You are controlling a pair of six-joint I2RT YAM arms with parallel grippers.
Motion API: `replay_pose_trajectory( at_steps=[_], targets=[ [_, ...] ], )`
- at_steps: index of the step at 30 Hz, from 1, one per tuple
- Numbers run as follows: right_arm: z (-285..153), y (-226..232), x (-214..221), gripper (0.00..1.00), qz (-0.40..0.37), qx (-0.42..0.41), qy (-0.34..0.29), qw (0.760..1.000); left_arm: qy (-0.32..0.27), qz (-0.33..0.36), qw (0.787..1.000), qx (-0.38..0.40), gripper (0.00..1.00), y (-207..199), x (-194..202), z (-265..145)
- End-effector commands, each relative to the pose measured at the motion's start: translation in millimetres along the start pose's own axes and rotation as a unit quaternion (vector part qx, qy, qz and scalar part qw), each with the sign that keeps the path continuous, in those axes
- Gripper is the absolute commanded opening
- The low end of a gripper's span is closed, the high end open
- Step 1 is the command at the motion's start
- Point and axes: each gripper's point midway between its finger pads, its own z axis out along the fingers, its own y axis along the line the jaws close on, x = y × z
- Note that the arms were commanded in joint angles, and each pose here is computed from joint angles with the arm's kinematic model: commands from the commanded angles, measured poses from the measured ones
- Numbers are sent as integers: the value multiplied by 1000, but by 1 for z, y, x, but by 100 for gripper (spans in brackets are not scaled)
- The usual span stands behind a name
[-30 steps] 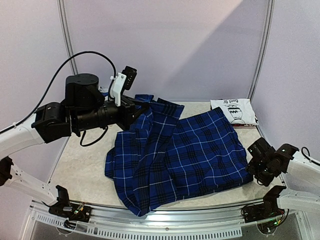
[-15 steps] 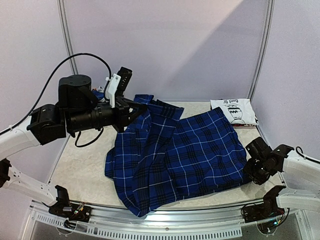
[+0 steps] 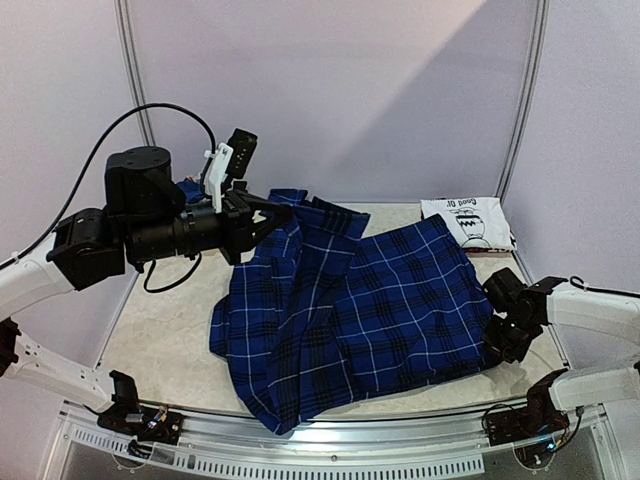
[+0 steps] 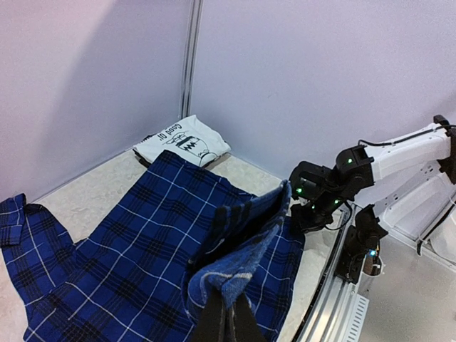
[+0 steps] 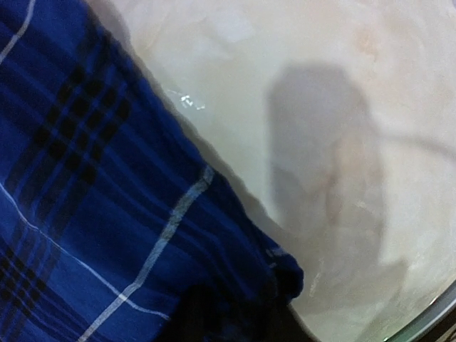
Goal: Fold and stack the mixed laundry pile
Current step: Fold the flattened shirt at the center of the board.
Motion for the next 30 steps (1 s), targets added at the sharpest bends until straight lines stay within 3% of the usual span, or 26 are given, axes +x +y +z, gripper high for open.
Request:
replay_pose_trajectory(
  at_steps=[1, 3, 21, 30],
  targets=[
    [-4, 13, 0, 10, -23, -20, 17, 999, -10, 0, 1000, -8, 0, 6, -3, -3],
    [-7, 11, -1, 0, -27, -18, 13, 999, -8, 1, 1000, -10, 0, 7, -3, -2],
    [-65, -18, -48, 0, 13, -3, -120, 993, -1, -2, 997, 83, 0, -33, -38, 1],
    [-82, 28, -80, 0, 4, -41, -157, 987, 24, 50, 998, -29, 0, 17, -50, 24]
  ],
)
